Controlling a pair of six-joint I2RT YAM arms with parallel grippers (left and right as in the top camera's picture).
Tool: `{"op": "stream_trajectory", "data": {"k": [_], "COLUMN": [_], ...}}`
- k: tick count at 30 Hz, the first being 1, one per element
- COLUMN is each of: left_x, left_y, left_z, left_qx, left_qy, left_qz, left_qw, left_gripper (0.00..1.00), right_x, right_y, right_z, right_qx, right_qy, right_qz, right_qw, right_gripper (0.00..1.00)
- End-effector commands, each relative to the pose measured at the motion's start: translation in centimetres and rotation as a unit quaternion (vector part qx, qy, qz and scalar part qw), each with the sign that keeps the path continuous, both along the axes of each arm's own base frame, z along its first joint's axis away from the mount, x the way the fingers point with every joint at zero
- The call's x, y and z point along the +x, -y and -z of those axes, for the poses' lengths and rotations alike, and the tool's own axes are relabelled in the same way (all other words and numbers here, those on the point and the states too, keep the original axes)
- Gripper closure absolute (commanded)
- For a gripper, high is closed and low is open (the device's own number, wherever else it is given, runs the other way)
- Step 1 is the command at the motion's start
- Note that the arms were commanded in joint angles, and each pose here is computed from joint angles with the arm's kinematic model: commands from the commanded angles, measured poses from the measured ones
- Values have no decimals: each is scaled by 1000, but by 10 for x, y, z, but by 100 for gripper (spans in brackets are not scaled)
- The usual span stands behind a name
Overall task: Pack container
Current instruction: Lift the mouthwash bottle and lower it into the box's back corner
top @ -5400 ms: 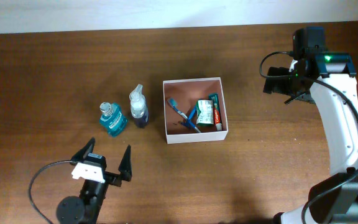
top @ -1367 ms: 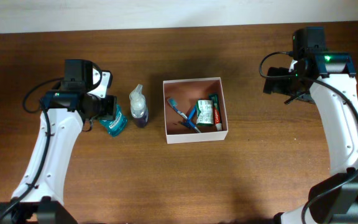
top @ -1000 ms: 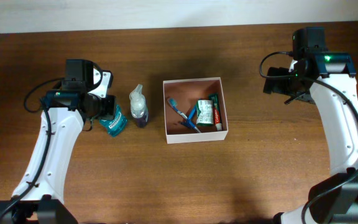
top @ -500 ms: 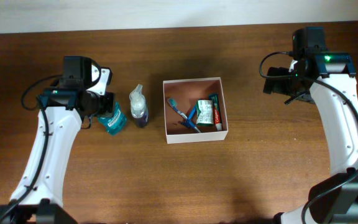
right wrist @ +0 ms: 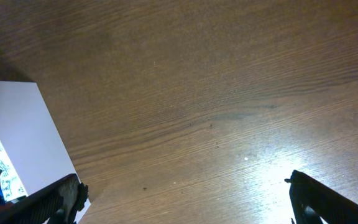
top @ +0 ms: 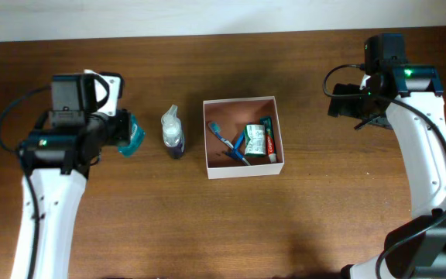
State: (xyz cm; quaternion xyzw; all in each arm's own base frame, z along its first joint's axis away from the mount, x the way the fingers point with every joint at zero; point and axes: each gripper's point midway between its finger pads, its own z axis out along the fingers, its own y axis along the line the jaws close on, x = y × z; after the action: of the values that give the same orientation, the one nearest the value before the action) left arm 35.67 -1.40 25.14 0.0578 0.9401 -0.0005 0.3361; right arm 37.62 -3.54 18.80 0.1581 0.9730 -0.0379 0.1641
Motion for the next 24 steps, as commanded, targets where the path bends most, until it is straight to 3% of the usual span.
{"op": "stream_trajectory", "data": {"k": [1,12,24], "left_x": [-3,-16,-15], "left_y": [4,76,177], "left_z": [-60,-141,-153], "left_qx": [-15,-96,-134], "left_qy": [82,177,208], "left_qz": [1,135,254], "left_qw": [997,970,935], "left_gripper": [72,73,72], "right_x": [0,0,0], "right_y": [4,4,4], "right_z": [-6,-6,-6], "right_qx": [-6,-6,-6], "right_qy": [9,9,9], "right_qz": [4,4,4], "right_qw": [1000,1000,1000], "right_gripper": [2,2,2]}}
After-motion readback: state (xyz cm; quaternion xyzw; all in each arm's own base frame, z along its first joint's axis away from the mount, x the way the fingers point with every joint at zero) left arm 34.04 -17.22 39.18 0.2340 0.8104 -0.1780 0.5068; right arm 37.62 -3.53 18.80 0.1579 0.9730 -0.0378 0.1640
